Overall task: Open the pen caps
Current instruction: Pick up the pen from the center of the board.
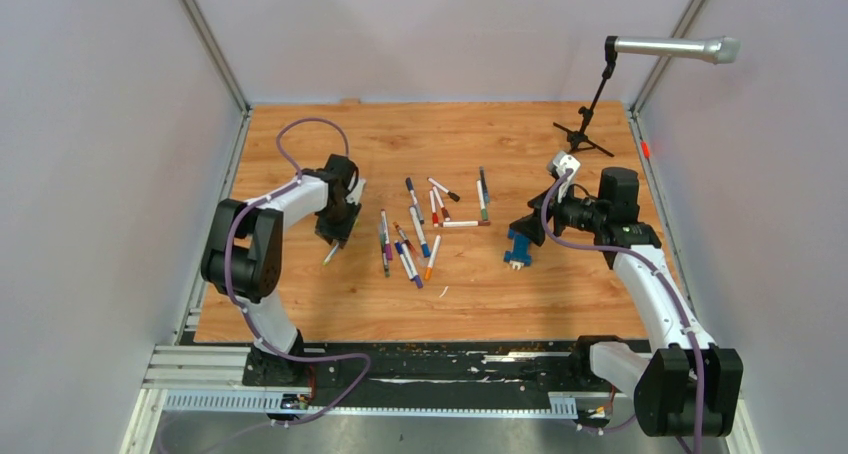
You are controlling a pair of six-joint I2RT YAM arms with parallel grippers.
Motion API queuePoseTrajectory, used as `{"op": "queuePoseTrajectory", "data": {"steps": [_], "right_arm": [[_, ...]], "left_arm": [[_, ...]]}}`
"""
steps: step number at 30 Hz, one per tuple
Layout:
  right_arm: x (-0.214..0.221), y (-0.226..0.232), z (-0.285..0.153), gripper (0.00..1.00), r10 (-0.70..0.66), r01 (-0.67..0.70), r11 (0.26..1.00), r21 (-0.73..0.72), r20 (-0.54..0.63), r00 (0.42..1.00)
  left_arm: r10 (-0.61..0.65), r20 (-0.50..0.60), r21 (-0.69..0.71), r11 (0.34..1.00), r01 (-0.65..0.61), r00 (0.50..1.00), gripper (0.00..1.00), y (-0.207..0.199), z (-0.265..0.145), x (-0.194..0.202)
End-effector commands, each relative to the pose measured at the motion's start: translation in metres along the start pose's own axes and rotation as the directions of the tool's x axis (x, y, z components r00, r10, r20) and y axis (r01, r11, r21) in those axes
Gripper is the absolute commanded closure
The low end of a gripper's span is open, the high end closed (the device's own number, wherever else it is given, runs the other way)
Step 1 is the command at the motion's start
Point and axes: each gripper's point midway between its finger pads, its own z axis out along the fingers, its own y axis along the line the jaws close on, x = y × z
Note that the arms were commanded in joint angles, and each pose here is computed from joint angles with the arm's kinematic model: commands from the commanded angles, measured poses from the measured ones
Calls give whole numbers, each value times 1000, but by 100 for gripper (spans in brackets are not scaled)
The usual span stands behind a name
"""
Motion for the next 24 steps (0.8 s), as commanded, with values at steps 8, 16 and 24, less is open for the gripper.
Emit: {"op": "queuePoseTrajectory", "data": {"steps": [8, 16, 24], "right_arm": [[-10, -1, -9, 25, -23, 23, 1000, -10, 40, 999], [-14, 5, -13, 25, -23, 26, 999, -36, 62, 998], [-18, 28, -13, 27, -8, 26, 987, -156, 116, 993]], "left_arm": [[20, -19, 50, 999, -19, 1000, 76, -9, 5, -2], [-7, 73, 123, 992, -2, 997, 91, -21, -20, -4], [-204, 390, 487, 873, -13, 898, 100, -85, -103, -26]]}}
